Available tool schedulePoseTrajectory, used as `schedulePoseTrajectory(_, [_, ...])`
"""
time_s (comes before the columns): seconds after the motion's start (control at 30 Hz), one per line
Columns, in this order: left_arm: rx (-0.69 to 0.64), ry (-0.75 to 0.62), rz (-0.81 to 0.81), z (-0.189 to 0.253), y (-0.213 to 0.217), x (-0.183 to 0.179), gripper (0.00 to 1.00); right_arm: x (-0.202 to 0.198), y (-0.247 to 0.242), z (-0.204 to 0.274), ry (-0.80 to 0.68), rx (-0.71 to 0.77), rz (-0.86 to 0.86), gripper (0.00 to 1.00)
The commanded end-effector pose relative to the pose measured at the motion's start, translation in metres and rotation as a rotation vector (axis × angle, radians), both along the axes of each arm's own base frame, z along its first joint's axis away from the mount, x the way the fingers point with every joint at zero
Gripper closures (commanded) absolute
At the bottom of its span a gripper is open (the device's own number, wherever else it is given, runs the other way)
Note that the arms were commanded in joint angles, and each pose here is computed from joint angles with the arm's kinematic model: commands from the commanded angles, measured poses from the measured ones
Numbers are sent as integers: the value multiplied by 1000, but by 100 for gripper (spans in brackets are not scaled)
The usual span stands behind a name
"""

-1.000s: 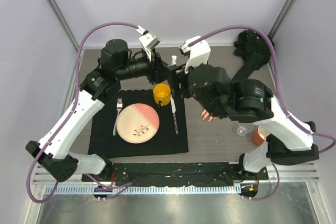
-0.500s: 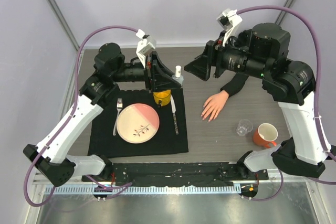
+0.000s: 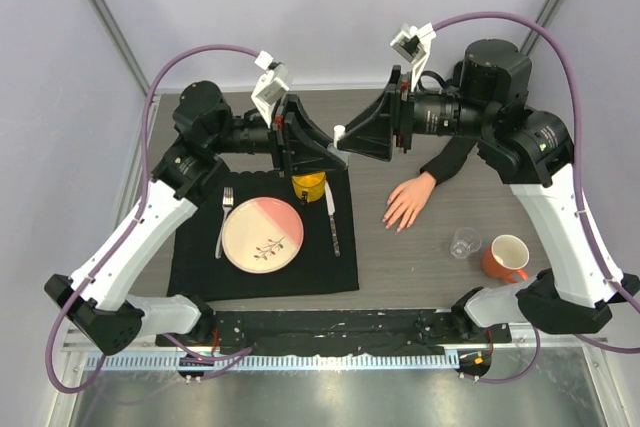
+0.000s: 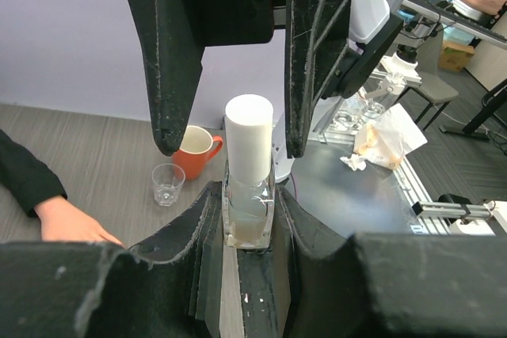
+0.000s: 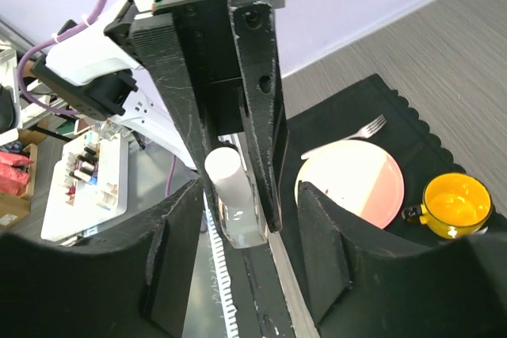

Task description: Paint the nails

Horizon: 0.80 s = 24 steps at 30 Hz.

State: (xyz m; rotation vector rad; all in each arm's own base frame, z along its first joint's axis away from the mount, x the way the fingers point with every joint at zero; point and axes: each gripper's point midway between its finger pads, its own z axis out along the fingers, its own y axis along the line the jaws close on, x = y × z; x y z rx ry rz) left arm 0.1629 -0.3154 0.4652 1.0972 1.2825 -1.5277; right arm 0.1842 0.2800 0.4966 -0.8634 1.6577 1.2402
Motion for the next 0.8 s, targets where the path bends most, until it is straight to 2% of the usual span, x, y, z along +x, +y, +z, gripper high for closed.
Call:
schedulePoseTrajectory(0.0, [-41,-35,-29,13,0,-4,100,-5,3,20,-62,61,60,46])
schedulePoseTrajectory(0.13, [-39,-29,-26,11,-1,-1,100,-2,7,18,-48,67,77,54])
schedulePoseTrajectory(0.23, [-45,-32,-11,14,-2,1,100,-2,11,14,-32,63,99,56])
schedulePoseTrajectory(0.43, [-46,-25,34,15,-3,13,100,0,12,11,-27,58,98,69])
schedulePoseTrajectory(0.57, [-50,-20,105,19,-2,25,100,6,10,-2,-19,26,64,83])
schedulePoseTrajectory(0.6, [-25,9,139,14,-3,31,100,5,8,-3,-25,22,50,91])
schedulePoseTrajectory(0.67, [-19,-8,240,19,-1,48,100,18,2,-12,-31,-13,-36,98])
schedulePoseTrajectory(0.73, [33,13,299,9,0,60,100,24,-3,-19,-34,-53,-121,99])
schedulePoseTrajectory(0.77, [32,-21,391,16,3,76,100,47,-15,-20,-76,-95,-298,99])
